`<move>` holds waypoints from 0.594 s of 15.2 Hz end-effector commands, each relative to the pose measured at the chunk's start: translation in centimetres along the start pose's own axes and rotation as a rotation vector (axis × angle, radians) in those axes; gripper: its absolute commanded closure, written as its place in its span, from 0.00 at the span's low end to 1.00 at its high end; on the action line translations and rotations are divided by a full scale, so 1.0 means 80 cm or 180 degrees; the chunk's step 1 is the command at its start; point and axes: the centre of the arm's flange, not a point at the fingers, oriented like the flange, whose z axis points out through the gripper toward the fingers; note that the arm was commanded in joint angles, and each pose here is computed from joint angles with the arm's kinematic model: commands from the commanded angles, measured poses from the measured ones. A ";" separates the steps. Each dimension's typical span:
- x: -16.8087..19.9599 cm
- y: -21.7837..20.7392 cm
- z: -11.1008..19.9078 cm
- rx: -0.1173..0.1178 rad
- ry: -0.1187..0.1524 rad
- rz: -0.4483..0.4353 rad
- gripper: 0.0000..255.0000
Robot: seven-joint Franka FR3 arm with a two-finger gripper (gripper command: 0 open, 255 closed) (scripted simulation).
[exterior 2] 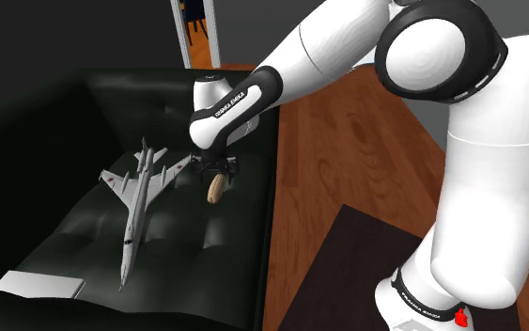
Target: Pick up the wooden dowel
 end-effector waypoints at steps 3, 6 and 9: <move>0.013 -0.002 0.031 -0.0001 -0.0011 0.0104 0.00; 0.014 -0.001 0.051 -0.0001 -0.0011 0.0104 0.00; 0.014 0.000 0.061 -0.0001 -0.0011 0.0104 0.00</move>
